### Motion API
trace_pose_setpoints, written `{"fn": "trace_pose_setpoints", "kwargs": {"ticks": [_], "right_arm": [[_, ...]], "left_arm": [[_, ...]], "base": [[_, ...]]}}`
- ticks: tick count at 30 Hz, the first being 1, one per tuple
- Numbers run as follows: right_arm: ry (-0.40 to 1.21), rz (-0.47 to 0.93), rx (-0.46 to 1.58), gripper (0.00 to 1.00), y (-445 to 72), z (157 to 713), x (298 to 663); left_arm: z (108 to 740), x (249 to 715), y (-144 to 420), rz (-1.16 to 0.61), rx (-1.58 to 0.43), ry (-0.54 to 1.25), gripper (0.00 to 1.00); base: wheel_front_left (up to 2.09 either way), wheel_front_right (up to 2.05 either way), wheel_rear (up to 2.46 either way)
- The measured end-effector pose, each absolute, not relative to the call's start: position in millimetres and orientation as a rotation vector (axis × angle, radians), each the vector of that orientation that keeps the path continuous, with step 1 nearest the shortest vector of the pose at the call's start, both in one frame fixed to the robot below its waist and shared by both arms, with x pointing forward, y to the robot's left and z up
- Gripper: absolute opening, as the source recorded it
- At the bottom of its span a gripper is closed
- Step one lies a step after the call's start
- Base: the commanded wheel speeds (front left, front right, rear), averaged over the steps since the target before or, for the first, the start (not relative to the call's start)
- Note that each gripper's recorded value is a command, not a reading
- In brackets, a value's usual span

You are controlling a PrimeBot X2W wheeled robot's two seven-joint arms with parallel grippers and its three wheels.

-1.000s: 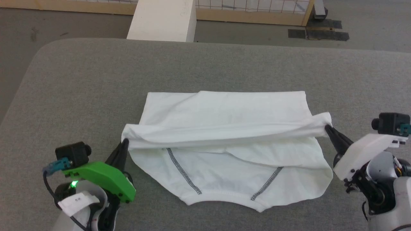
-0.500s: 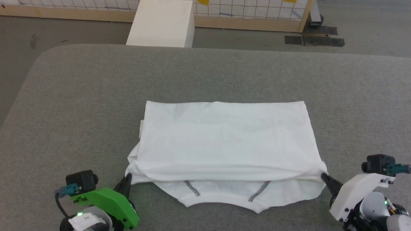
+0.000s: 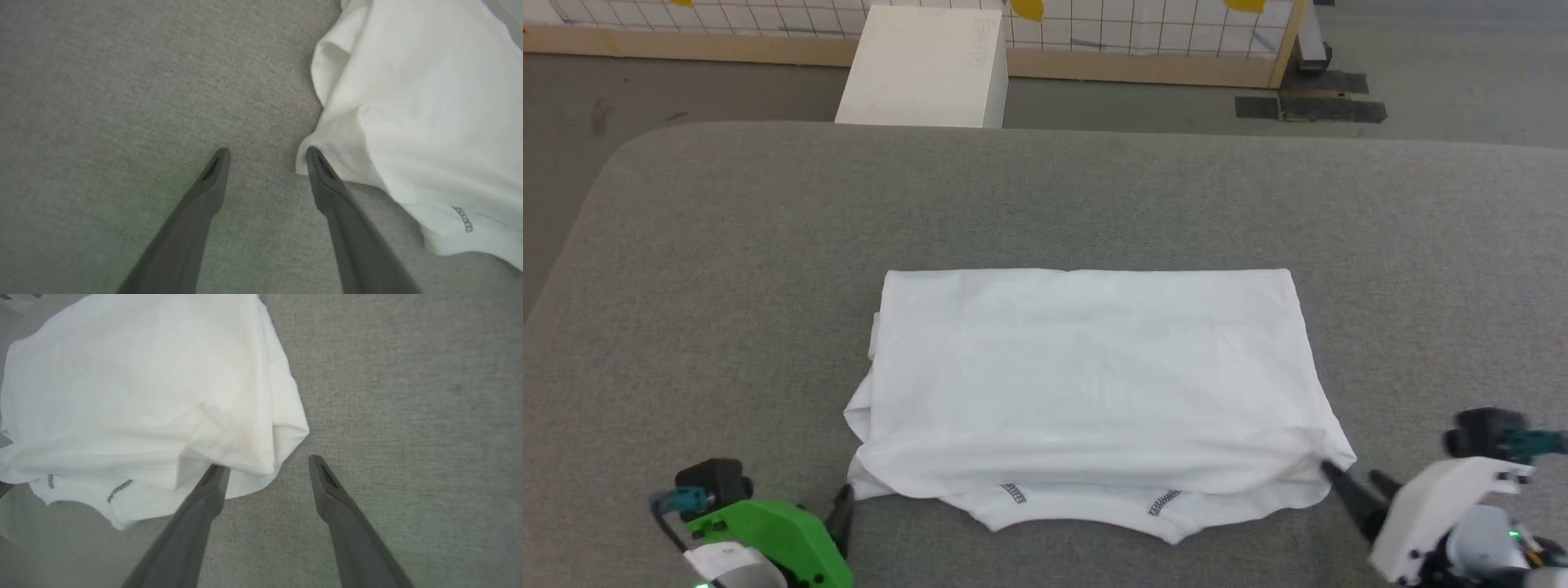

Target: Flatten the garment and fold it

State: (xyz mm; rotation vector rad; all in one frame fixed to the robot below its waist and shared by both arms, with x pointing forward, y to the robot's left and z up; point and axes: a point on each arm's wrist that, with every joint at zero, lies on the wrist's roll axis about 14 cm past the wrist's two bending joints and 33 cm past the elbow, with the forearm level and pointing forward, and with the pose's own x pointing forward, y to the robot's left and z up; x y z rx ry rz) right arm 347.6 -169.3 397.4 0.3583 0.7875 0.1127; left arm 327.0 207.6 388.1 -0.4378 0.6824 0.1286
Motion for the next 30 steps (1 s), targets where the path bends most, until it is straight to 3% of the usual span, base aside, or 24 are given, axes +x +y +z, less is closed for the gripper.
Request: {"fn": "trace_pose_setpoints", "kwargs": {"ticks": [5, 11, 16, 21, 24, 30], "right_arm": [[0.605, 0.056, 0.407, 1.00, -198.5, 445.2, 360.4], [0.529, 0.039, 0.368, 1.00, -214.0, 480.7, 369.8], [0.614, 0.104, 0.304, 1.00, -194.8, 477.1, 391.8], [0.763, 0.138, 0.220, 1.00, -176.3, 449.5, 411.0], [0.838, 0.169, 0.134, 1.00, -163.5, 433.2, 421.7], [0.990, 0.201, 0.004, 1.00, -156.0, 390.8, 425.3]], "left_arm": [[405.0, 323.0, 237.7, 0.218, -0.428, 0.609, 1.00], [475.9, 351.4, 267.7, 0.248, -0.311, 0.248, 1.00], [547.0, 379.7, 256.9, 0.155, -0.155, -0.127, 1.00], [585.0, 397.1, 232.7, 0.063, -0.074, -0.286, 1.00], [596.7, 403.1, 219.7, 0.026, -0.025, -0.341, 1.00], [567.8, 411.0, 209.5, -0.005, -0.011, -0.269, 1.00]], "base": [[0.00, 0.00, 0.00], [0.00, 0.00, 0.00], [0.00, 0.00, 0.00], [0.00, 0.00, 0.00], [0.00, 0.00, 0.00], [0.00, 0.00, 0.00]]}}
